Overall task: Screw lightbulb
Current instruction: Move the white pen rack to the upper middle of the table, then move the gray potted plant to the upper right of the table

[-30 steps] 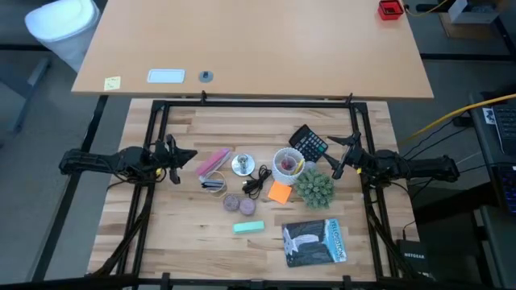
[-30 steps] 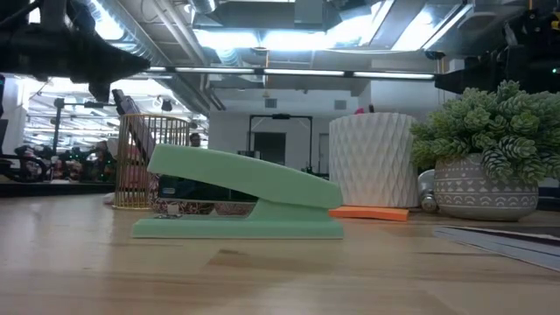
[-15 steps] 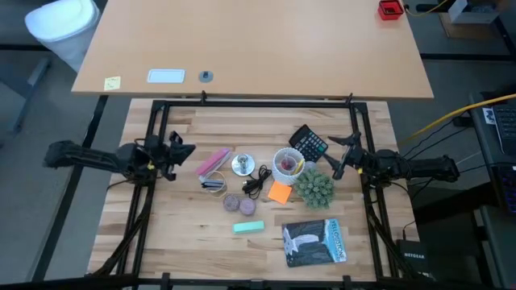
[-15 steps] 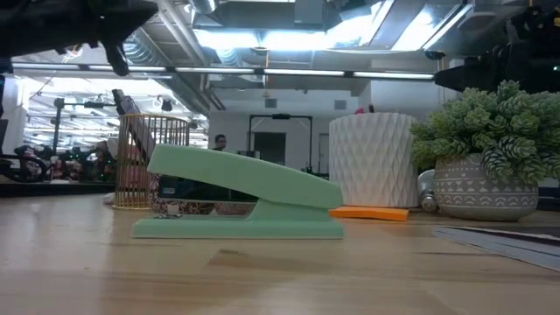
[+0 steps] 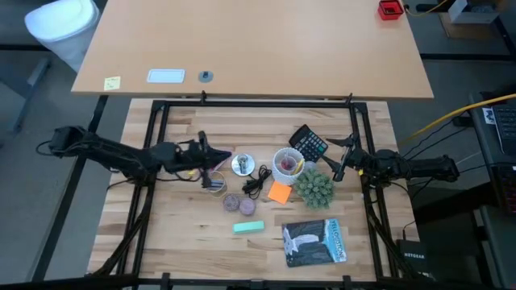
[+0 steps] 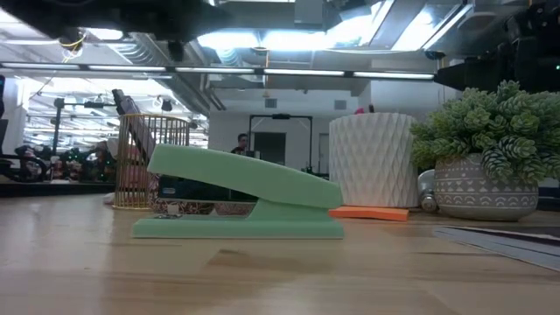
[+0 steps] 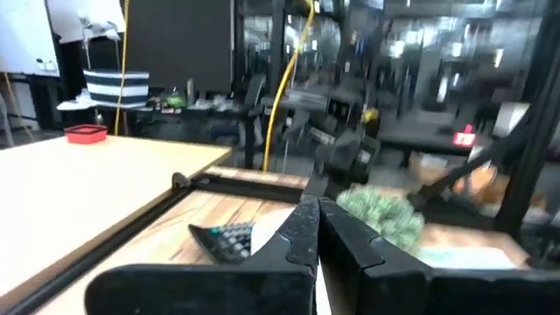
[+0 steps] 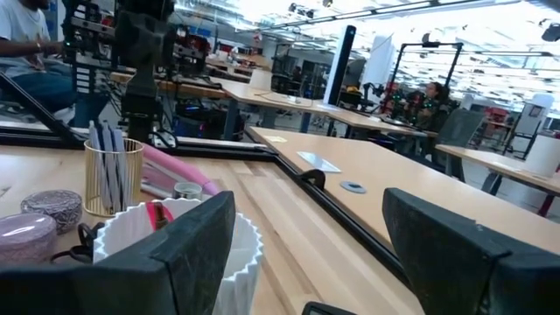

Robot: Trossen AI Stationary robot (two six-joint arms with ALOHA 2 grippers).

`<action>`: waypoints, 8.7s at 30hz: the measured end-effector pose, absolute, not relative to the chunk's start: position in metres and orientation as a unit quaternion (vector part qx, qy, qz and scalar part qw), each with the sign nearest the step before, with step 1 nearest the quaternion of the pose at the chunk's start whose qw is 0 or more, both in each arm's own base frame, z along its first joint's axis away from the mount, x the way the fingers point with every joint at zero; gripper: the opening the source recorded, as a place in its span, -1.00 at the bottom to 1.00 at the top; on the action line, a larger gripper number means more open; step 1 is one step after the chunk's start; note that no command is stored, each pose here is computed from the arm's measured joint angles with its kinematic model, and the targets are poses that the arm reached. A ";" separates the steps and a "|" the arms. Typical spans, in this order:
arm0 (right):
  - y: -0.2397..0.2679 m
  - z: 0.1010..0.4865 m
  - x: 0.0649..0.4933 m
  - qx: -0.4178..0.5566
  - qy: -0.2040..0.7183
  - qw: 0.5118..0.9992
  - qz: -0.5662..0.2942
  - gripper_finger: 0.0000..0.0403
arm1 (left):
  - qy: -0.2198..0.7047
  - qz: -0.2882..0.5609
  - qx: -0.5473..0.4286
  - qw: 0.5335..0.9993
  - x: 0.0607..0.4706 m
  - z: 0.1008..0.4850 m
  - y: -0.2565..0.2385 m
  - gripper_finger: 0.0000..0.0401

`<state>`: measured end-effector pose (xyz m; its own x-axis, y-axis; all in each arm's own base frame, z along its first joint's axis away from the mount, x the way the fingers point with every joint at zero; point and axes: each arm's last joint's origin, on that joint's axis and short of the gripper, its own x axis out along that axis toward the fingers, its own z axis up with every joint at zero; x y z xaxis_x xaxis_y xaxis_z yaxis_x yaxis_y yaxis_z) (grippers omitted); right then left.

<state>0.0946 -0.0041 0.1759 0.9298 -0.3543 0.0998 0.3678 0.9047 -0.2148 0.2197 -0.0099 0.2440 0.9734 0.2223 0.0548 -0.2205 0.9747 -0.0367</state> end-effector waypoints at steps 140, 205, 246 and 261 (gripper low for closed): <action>0.002 0.172 0.096 -0.121 -0.024 0.989 -0.082 0.47 | 0.500 0.148 0.147 0.840 0.351 0.239 0.159 -0.97; 0.012 0.221 0.109 0.169 -0.059 0.979 0.097 0.47 | 0.420 0.177 0.039 0.889 0.281 0.318 -0.008 -0.36; 0.024 0.229 0.218 0.146 0.633 0.760 -0.010 -0.53 | 0.454 0.154 0.079 0.874 0.277 0.271 -0.013 -0.36; 0.009 0.226 0.190 -0.009 0.711 0.682 -0.171 -0.80 | 0.455 0.147 0.095 0.873 0.277 0.271 -0.012 -0.36</action>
